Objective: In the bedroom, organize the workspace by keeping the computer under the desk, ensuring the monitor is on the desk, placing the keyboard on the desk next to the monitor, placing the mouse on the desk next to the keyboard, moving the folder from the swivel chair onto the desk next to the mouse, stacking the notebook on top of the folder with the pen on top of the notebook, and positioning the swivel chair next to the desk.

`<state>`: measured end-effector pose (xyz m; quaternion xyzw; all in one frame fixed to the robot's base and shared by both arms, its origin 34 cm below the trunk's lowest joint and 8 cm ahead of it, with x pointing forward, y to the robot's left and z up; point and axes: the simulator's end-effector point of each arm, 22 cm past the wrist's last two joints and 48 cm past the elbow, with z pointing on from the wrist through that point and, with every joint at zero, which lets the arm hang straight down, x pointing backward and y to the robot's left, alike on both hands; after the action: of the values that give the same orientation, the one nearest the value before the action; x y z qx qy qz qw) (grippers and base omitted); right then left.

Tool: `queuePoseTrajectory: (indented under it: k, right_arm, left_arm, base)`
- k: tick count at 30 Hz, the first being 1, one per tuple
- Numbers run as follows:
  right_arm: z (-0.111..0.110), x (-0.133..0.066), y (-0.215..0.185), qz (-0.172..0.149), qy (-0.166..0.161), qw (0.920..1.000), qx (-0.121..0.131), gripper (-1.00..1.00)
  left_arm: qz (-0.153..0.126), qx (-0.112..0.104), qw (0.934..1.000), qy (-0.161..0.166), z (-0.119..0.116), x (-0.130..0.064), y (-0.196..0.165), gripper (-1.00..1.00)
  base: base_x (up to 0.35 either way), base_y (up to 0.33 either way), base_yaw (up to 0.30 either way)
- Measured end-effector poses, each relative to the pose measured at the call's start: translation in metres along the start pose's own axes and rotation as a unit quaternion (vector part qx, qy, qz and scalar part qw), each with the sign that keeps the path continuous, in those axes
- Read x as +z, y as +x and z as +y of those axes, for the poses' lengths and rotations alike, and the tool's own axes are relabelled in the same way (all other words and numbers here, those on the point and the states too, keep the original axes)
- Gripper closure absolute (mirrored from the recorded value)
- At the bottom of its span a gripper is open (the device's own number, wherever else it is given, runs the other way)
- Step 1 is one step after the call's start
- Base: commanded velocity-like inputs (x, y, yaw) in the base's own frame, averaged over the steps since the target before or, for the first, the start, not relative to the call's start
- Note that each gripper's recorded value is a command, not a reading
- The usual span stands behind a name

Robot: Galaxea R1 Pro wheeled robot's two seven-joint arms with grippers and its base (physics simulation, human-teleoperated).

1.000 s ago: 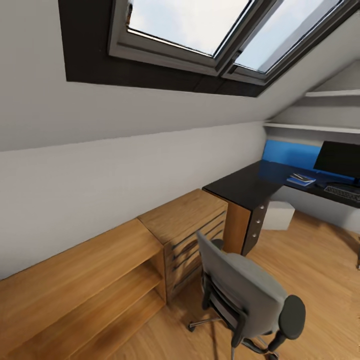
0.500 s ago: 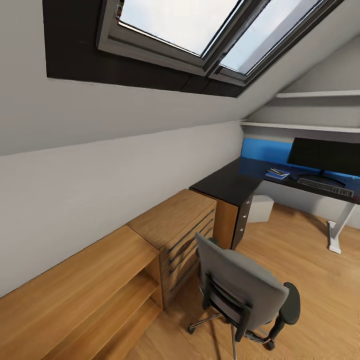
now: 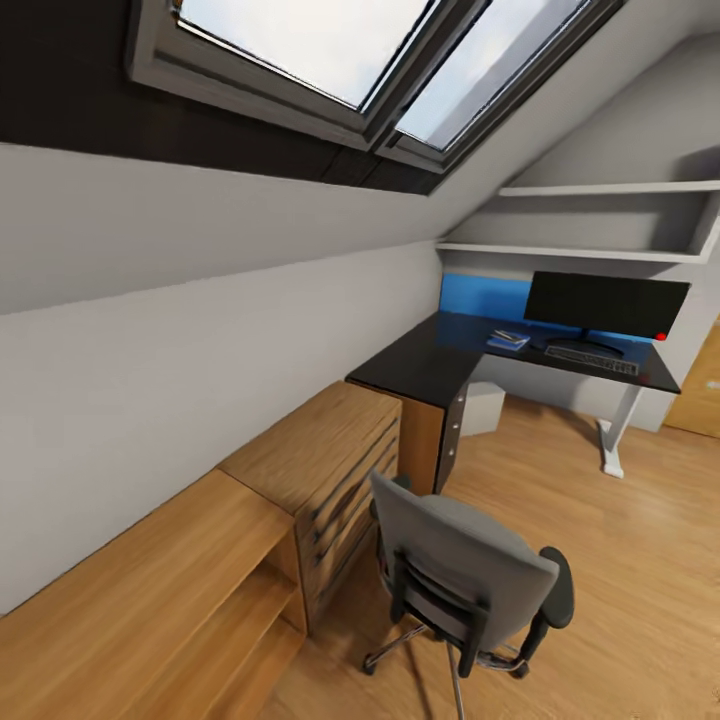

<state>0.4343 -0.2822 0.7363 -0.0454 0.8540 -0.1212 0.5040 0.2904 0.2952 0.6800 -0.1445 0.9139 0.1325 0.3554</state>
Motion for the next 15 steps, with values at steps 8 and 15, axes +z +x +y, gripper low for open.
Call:
queuePoseTrajectory:
  k: [8,15]
  right_arm:
    - [0.0001,-0.0001,-0.0002,0.000,0.000,1.0000,0.000,-1.00]
    - [0.0000,0.0001,0.0000,0.000,0.000,1.0000,0.000,-1.00]
  left_arm:
    - [0.001,0.000,1.0000,0.000,0.0002,-0.0001,0.0004,-1.00]
    - [0.001,0.000,1.0000,0.000,0.0000,0.0001,0.0004,-1.00]
  base:
    - [0.073,0.228,-0.297]
    - [0.006,0.016,-0.297]
